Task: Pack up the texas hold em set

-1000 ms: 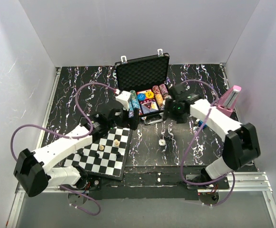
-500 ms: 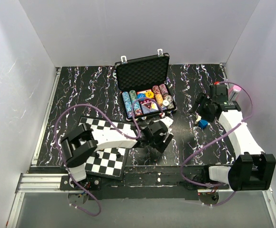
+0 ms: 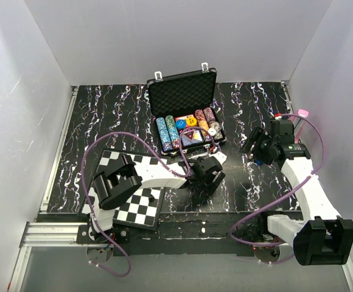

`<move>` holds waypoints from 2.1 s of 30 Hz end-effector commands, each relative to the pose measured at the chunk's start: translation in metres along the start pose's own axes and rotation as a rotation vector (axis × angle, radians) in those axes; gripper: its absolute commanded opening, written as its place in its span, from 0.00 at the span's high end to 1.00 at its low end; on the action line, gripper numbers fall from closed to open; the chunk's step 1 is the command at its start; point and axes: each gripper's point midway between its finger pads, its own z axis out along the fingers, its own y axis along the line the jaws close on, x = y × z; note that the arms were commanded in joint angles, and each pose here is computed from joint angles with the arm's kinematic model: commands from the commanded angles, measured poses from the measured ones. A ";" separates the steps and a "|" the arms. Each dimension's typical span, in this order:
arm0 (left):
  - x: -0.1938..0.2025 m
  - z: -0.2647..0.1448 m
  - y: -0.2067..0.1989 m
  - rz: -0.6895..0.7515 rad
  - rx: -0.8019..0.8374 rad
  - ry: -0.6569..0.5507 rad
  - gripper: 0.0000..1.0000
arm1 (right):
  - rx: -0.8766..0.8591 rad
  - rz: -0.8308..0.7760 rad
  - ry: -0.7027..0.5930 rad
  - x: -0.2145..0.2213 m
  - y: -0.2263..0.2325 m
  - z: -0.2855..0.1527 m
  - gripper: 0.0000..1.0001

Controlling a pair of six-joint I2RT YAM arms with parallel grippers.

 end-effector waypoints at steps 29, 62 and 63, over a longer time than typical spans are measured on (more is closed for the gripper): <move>0.007 0.008 -0.002 -0.065 -0.005 0.070 0.69 | -0.033 -0.014 -0.067 -0.002 0.002 -0.013 0.25; -0.025 -0.015 0.002 -0.025 0.022 0.016 0.36 | -0.026 -0.016 -0.066 0.000 -0.001 -0.012 0.25; -0.023 -0.015 0.002 -0.024 0.020 0.020 0.36 | -0.026 -0.015 -0.063 0.001 -0.001 -0.011 0.25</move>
